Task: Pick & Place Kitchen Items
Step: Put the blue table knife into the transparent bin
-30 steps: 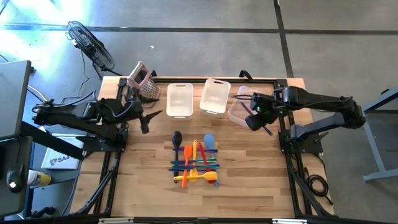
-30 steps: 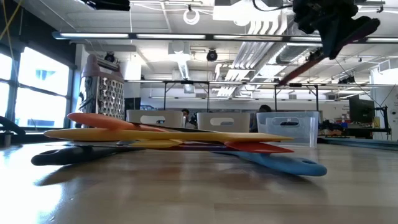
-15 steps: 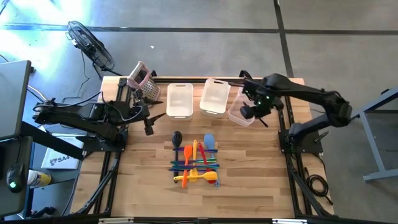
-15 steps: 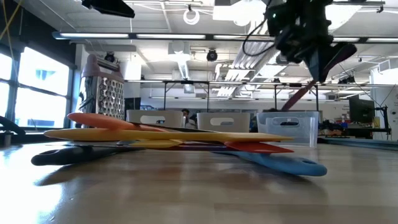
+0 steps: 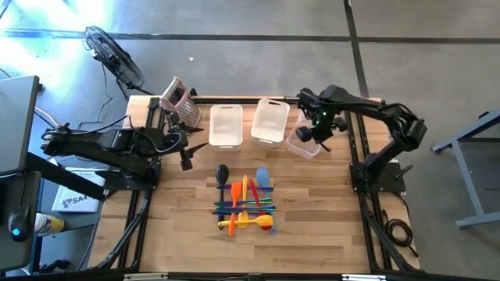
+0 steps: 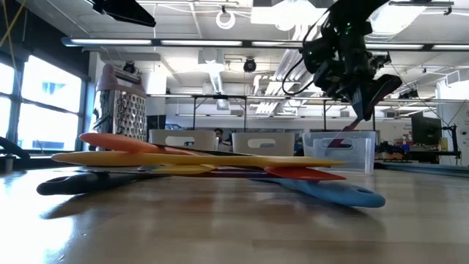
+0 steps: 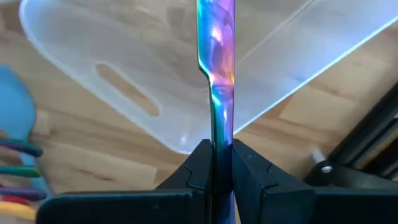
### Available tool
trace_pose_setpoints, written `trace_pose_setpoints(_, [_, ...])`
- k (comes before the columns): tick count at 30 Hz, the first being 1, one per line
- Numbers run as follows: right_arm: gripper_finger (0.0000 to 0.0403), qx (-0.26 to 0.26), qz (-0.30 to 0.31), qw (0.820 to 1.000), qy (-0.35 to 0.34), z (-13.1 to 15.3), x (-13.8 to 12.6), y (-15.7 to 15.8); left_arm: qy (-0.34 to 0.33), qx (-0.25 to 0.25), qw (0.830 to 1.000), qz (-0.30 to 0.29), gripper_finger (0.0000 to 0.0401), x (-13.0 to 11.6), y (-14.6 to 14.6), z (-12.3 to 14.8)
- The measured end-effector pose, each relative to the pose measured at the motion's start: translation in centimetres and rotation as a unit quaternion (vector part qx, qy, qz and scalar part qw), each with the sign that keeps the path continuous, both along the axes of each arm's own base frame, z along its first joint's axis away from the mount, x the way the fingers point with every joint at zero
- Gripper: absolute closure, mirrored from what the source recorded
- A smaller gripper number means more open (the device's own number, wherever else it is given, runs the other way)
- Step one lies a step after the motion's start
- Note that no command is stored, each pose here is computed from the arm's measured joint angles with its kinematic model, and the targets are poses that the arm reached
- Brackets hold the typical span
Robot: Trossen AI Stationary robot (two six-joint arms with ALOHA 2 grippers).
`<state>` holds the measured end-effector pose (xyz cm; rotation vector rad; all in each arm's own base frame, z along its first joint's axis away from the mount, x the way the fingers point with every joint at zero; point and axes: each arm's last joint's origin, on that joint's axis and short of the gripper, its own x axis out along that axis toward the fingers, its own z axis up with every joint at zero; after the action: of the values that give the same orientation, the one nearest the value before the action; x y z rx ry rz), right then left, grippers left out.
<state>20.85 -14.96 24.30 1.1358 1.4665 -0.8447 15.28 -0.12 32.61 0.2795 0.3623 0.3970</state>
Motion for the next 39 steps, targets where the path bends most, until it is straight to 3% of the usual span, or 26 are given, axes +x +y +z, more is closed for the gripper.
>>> trace_pose_setpoints(10, [0.0372, -0.031, -0.043, 0.998, -0.035, -0.6, -0.2, -2.5, 0.0, 0.0, 1.0, 0.0, 0.0185, 0.0, 0.0, 0.0])
trace_pose_setpoints(19, [0.0371, -0.006, -0.041, 0.999, -0.018, -2.4, 0.5, -3.2, -0.002, -0.003, 1.0, 0.001, 0.0185, 0.0, 0.0, 0.0])
trace_pose_setpoints(39, [0.035, -0.031, -0.045, 0.998, -0.044, -2.5, 0.8, -4.0, 0.011, -0.023, 1.0, 0.009, 0.0185, -0.2, 0.0, -0.4])
